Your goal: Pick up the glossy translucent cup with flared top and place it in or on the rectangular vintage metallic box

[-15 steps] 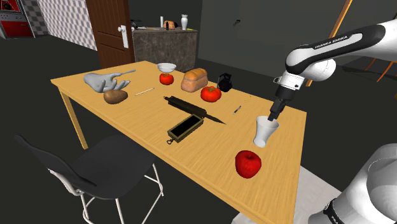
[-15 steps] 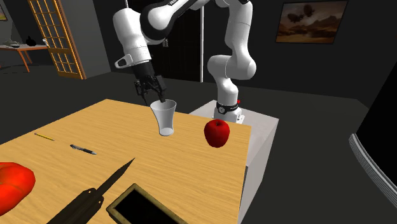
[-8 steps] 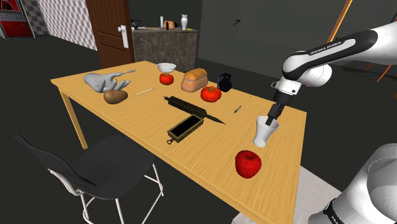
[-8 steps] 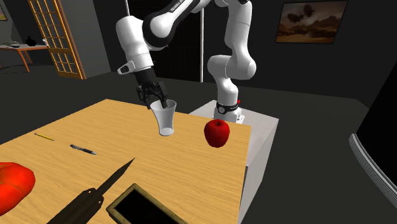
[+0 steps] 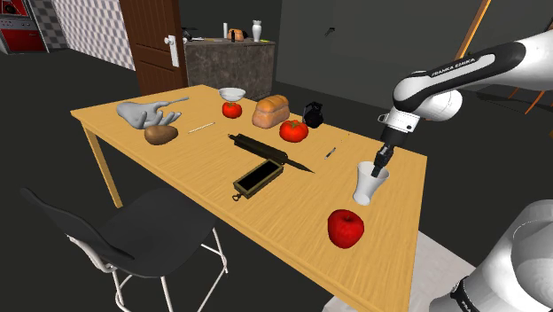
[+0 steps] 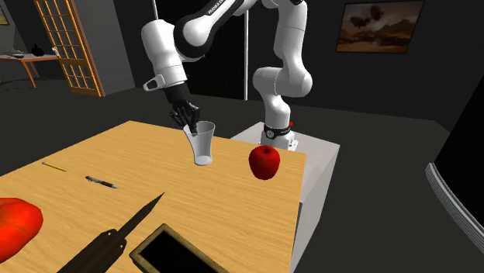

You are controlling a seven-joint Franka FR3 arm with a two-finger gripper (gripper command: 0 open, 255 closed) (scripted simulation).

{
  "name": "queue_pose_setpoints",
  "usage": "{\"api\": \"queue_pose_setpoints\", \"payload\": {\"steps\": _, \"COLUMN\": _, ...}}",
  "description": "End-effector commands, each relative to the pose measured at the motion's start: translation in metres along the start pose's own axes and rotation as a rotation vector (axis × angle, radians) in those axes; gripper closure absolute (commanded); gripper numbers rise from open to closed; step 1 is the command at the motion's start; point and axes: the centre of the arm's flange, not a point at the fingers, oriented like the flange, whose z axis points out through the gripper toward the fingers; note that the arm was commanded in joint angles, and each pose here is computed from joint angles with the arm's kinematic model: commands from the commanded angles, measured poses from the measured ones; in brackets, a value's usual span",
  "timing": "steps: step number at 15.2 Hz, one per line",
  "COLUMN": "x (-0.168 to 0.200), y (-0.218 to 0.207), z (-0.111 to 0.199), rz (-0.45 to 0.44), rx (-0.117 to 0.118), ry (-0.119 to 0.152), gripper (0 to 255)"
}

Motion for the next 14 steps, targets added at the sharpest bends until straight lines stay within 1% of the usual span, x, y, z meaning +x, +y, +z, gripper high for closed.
{"api": "queue_pose_setpoints", "payload": {"steps": 1, "x": 0.000, "y": 0.000, "z": 0.000, "rz": 0.000, "rx": 0.000, "ry": 0.000, "gripper": 255}}
{"api": "queue_pose_setpoints", "payload": {"steps": 6, "x": 0.000, "y": 0.000, "z": 0.000, "rz": 0.000, "rx": 0.000, "ry": 0.000, "gripper": 255}}
{"api": "queue_pose_setpoints", "payload": {"steps": 14, "x": 0.000, "y": -0.013, "z": -0.040, "rz": 0.000, "rx": 0.000, "ry": 0.000, "gripper": 255}}
